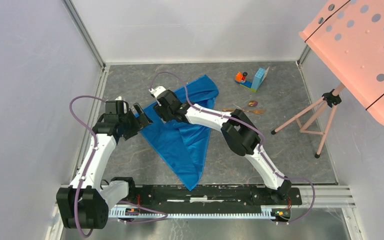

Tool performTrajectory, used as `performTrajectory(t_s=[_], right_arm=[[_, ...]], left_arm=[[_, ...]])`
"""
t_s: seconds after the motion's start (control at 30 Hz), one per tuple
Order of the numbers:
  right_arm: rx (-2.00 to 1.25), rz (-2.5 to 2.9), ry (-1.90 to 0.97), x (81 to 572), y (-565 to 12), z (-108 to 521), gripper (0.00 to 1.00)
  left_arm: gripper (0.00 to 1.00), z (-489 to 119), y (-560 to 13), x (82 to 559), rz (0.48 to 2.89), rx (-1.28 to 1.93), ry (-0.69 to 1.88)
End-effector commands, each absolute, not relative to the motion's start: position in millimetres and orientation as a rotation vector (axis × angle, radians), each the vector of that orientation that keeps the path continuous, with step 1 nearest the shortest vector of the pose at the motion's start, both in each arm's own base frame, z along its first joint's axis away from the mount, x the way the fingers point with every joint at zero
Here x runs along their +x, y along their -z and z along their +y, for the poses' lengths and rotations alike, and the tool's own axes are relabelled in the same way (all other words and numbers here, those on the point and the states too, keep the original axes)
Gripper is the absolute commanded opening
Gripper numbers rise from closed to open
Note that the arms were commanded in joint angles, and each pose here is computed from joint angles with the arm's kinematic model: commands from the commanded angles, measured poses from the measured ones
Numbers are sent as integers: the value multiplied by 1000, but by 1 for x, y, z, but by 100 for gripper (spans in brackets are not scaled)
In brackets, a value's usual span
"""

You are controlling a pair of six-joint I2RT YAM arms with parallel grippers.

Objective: Fold the napkin into a case and place the utensils inside
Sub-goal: Flatten out the crumpled napkin at the center of the board.

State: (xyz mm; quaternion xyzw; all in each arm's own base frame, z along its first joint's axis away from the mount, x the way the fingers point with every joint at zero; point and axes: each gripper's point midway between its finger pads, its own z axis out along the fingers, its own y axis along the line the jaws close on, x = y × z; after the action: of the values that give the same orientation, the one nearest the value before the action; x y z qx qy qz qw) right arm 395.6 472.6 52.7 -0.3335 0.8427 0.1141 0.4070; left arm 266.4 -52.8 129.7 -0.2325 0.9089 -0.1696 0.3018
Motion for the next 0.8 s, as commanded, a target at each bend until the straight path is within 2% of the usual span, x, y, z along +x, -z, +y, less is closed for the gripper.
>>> performTrajectory(t_s=[0.0, 0.33, 0.43, 0.5, 0.57, 0.67, 0.77], right_arm=[[-809, 2140, -278, 397, -46, 472, 61], [-853, 2173, -234, 398, -8, 470, 54], [-864, 2167, -232, 399, -8, 472, 42], [-861, 2146, -246, 401, -19, 474, 29], [-851, 2119, -275, 403, -35, 477, 22], [-820, 2066, -330, 406, -70, 482, 17], [-790, 2015, -405, 405, -101, 483, 2]], left_arm=[[100, -59, -135, 283, 2351, -648, 520], [100, -65, -139, 291, 2334, -657, 570], [100, -66, -140, 295, 2321, -669, 579], [99, -65, -136, 298, 2321, -686, 576], [97, -65, -132, 303, 2318, -709, 576], [95, -63, -123, 311, 2303, -774, 575], [94, -60, -114, 323, 2265, -849, 573]])
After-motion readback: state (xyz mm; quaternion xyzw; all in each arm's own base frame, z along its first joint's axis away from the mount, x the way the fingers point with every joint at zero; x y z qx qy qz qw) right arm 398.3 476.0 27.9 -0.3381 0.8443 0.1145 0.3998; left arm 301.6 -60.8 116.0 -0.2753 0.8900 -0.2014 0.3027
